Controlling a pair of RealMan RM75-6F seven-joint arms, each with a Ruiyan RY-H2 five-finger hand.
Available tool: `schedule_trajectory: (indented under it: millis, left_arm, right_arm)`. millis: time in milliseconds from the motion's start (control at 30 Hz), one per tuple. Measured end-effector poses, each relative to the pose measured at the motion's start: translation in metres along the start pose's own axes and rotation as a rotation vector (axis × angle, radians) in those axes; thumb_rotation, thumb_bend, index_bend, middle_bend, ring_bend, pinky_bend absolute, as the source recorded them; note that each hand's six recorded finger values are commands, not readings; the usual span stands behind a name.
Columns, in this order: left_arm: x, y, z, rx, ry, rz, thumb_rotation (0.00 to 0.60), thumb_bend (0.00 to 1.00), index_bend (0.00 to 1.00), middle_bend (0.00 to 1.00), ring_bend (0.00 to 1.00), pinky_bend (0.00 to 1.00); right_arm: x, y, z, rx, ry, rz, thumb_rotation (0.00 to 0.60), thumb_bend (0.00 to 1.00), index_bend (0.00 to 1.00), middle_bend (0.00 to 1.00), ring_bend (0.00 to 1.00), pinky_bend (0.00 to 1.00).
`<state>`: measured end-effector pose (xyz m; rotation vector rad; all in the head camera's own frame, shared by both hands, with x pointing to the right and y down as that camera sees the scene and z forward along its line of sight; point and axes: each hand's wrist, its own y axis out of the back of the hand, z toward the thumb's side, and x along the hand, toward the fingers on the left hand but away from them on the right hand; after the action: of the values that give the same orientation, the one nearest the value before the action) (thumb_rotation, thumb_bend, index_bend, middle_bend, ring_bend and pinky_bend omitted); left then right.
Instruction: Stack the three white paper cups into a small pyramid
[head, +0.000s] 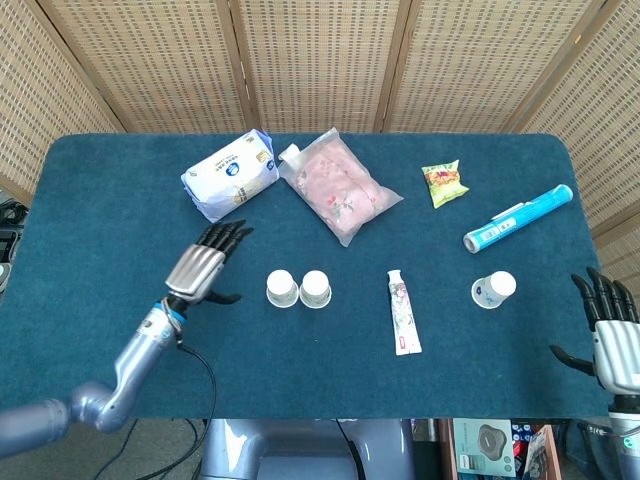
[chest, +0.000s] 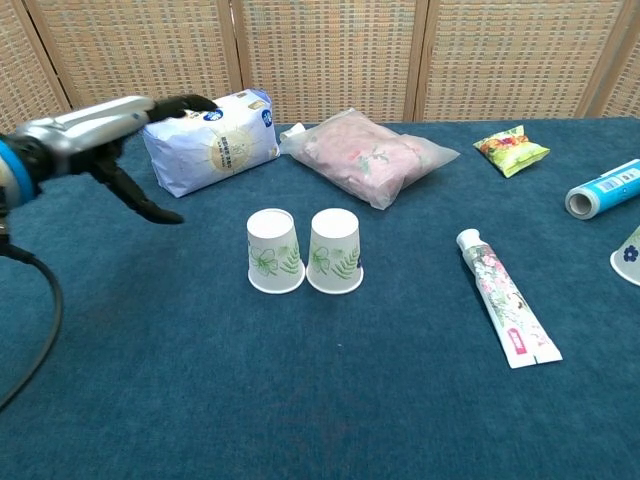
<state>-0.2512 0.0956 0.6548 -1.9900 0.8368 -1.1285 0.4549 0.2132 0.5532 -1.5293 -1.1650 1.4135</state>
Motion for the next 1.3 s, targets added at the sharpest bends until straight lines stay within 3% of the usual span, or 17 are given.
schedule_trajectory:
  millis: [267,567,667,933,1300]
  left_arm:
    - [-0.084,0.062,-0.069,0.139,0.218,0.169,0.600,0.14,0.00,0.00,0.00,0.00]
    - [-0.157,0.079,-0.108,0.119,0.365,0.237,0.600,0.15,0.00,0.00,0.00,0.00]
    - [-0.177,0.091,-0.111,0.101,0.380,0.261,0.600,0.15,0.00,0.00,0.00,0.00]
    - [-0.186,0.100,-0.111,0.050,0.357,0.256,0.600,0.15,0.00,0.00,0.00,0.00]
    - [-0.181,0.100,-0.114,0.063,0.370,0.237,0.600,0.15,0.00,0.00,0.00,0.00]
  right_arm:
    - [-0.020,-0.015,0.019,0.019,0.079,0.089,0.600,0.00,0.00,0.00,0.00,0.00]
    - [-0.075,-0.029,0.050,0.030,0.161,0.245,0.600,0.00,0.00,0.00,0.00,0.00]
    - [-0.100,-0.037,0.062,0.036,0.171,0.292,0.600,0.00,0.01,0.06,0.00,0.03]
    - [-0.141,-0.068,0.060,0.080,0.113,0.365,0.600,0.08,0.07,0.20,0.09,0.24]
    - [-0.147,-0.091,0.051,0.143,0.070,0.431,0.600,0.19,0.19,0.31,0.21,0.32]
